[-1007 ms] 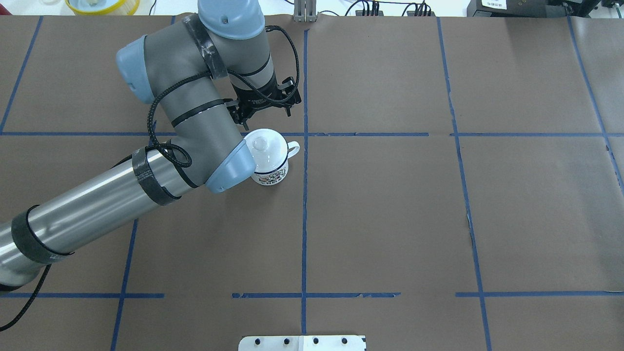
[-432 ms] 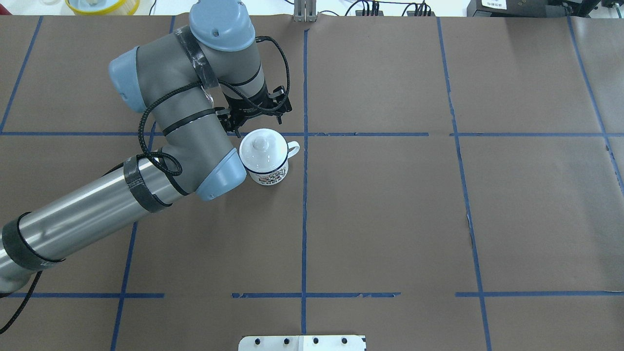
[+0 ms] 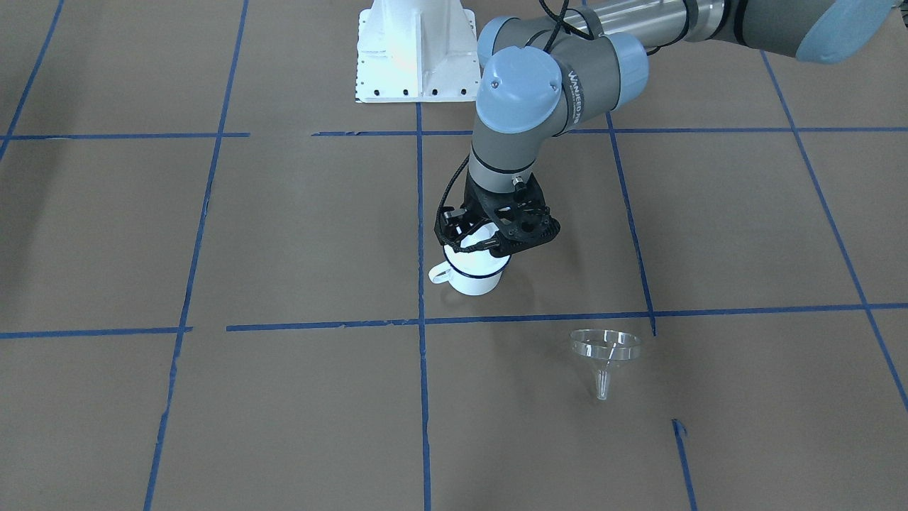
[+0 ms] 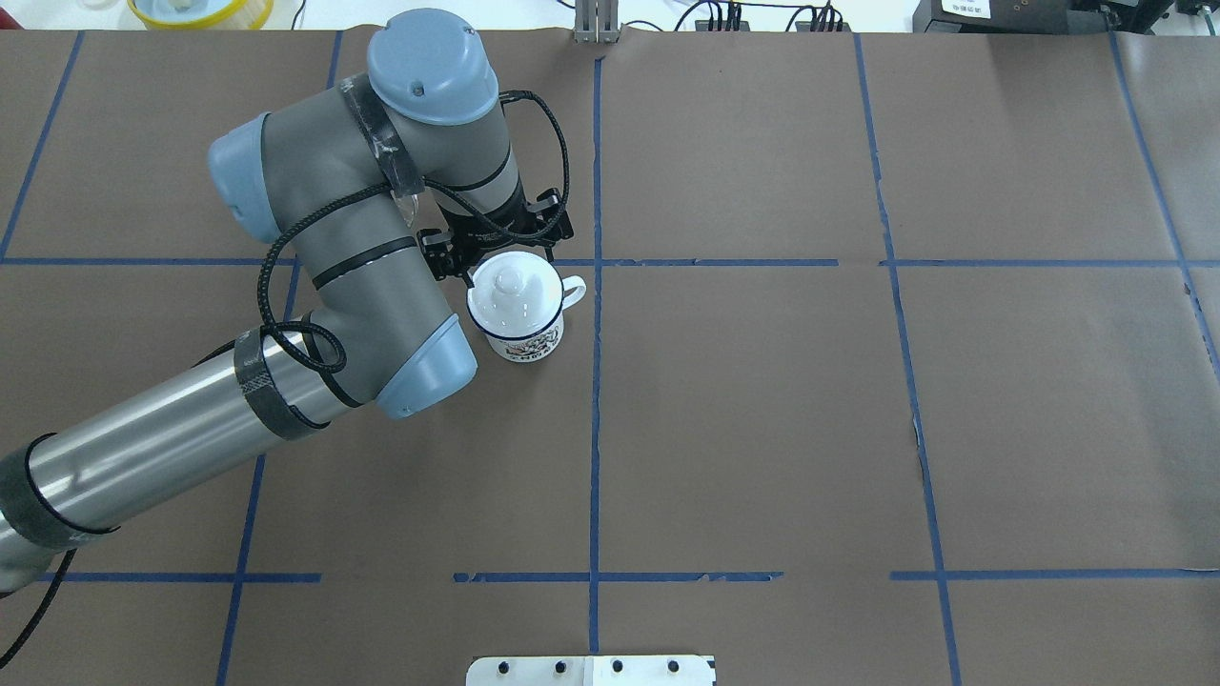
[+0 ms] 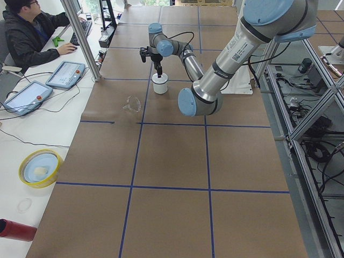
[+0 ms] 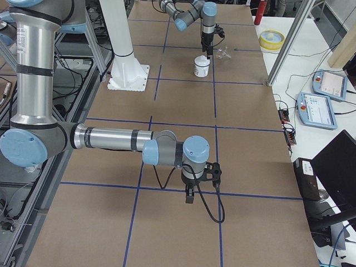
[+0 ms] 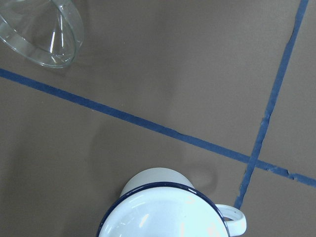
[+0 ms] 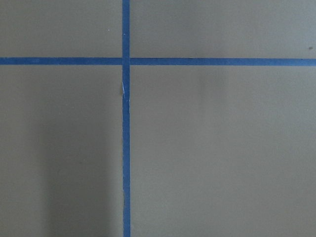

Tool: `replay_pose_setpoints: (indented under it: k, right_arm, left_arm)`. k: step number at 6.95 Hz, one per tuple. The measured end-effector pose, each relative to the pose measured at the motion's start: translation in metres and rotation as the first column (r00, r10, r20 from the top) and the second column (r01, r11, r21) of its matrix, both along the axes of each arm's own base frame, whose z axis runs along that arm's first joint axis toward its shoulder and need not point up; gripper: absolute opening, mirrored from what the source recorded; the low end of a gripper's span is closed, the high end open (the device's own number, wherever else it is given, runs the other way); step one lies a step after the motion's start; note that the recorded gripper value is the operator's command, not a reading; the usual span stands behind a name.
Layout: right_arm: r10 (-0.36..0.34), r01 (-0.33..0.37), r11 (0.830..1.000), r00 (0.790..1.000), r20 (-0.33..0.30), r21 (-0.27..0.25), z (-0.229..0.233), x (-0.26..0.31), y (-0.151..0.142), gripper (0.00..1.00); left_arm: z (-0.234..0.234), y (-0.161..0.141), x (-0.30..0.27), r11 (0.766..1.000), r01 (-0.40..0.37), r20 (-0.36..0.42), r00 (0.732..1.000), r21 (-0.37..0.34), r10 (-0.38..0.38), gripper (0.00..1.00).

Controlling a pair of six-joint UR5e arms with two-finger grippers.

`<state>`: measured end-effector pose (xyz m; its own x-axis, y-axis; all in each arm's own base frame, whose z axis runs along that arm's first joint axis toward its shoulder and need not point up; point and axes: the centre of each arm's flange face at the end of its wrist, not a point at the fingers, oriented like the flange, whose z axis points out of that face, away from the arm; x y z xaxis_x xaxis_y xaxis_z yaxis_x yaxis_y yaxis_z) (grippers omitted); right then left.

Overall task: Place funnel on cup
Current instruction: 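Lower the left gripper and close it on the lid's knob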

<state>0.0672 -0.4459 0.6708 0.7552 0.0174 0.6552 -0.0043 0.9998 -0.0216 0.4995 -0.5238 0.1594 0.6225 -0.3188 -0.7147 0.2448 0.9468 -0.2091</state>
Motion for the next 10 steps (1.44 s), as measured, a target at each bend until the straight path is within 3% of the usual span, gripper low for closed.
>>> replay_pose_setpoints:
  k: [6, 7, 8, 10]
  right_arm:
    - [0.000, 0.000, 1.000, 1.000, 0.000, 0.000, 0.0000, 0.0000, 0.0000, 1.00]
    - [0.000, 0.000, 1.000, 1.000, 0.000, 0.000, 0.0000, 0.0000, 0.0000, 1.00]
    - [0.000, 0.000, 1.000, 1.000, 0.000, 0.000, 0.0000, 0.0000, 0.0000, 1.00]
    - [0.000, 0.000, 1.000, 1.000, 0.000, 0.000, 0.0000, 0.0000, 0.0000, 1.00]
  left_arm:
    - [0.0054, 0.0045, 0.0049, 1.000, -0.001, 0.006, 1.000, -0.012, 0.001, 0.90]
    - [0.0069, 0.0045, 0.0050, 1.000, -0.001, 0.008, 1.000, -0.013, 0.001, 0.52]
    - [0.0065, 0.0045, 0.0051, 1.000, -0.001, 0.007, 1.000, -0.013, 0.001, 0.01]
    - [0.0044, 0.0043, 0.0046, 1.000, 0.004, 0.007, 1.000, -0.009, -0.004, 0.00]
